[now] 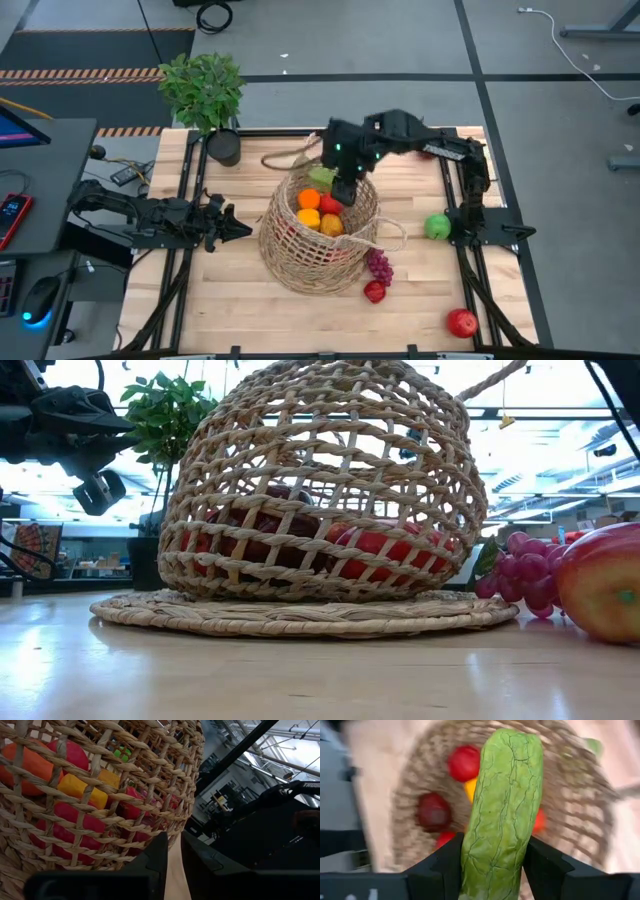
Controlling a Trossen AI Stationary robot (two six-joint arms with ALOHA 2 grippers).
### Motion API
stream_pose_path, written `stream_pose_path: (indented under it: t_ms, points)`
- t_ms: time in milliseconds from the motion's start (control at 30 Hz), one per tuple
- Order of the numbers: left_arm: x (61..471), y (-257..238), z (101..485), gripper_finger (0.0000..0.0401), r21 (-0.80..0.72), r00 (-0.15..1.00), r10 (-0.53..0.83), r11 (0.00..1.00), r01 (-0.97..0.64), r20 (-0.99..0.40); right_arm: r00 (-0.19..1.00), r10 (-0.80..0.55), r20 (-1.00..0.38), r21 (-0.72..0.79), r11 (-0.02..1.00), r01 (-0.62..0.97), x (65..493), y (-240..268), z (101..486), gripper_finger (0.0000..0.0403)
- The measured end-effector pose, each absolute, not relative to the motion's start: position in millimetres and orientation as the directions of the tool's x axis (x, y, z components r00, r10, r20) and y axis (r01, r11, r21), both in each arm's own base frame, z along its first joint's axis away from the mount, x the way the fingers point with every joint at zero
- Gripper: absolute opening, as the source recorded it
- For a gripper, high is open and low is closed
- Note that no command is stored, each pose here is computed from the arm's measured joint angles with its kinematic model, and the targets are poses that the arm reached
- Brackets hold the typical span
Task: Build produce basket
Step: Put the green cucumber into the brown basket
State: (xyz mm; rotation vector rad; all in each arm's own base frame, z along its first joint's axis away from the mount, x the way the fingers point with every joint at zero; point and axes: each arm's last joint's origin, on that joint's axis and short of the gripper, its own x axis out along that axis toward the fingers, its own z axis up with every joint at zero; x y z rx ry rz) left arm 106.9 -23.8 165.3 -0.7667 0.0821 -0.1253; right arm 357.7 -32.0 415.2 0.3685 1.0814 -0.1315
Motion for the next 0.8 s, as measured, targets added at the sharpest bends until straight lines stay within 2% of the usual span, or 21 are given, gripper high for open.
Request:
stream_pose_path:
  t_ms: [200,433,633,733,800]
  points:
    - [106.9,-23.8,165.2,0.0063,-0.696,0.989,-0.143,0.713,0.083,-0.029,0.561,0.358,-0.746,0.480,0.874,0.081,358.9,-67.9,421.0,0.0185]
    - [106.9,-23.8,165.2,0.0058,-0.696,0.989,-0.142,0.713,0.083,-0.029,0.549,0.654,-0.520,0.704,0.692,-0.158,352.6,-95.9,422.3,0.0185]
    - [106.9,-23.8,165.1,0.0063,-0.696,0.989,-0.142,0.713,0.082,-0.029,0.525,0.760,-0.383,0.690,0.613,-0.385,347.2,-103.5,426.2,0.0185]
    - [106.9,-23.8,165.2,0.0060,-0.696,0.989,-0.143,0.713,0.082,-0.029,0.534,0.752,-0.387,0.672,0.626,-0.395,344.8,-108.7,425.7,0.0185]
    - [106.9,-23.8,165.1,0.0058,-0.696,0.989,-0.143,0.713,0.083,-0.029,0.558,0.702,-0.444,0.640,0.684,-0.351,344.8,-112.6,424.3,0.0185]
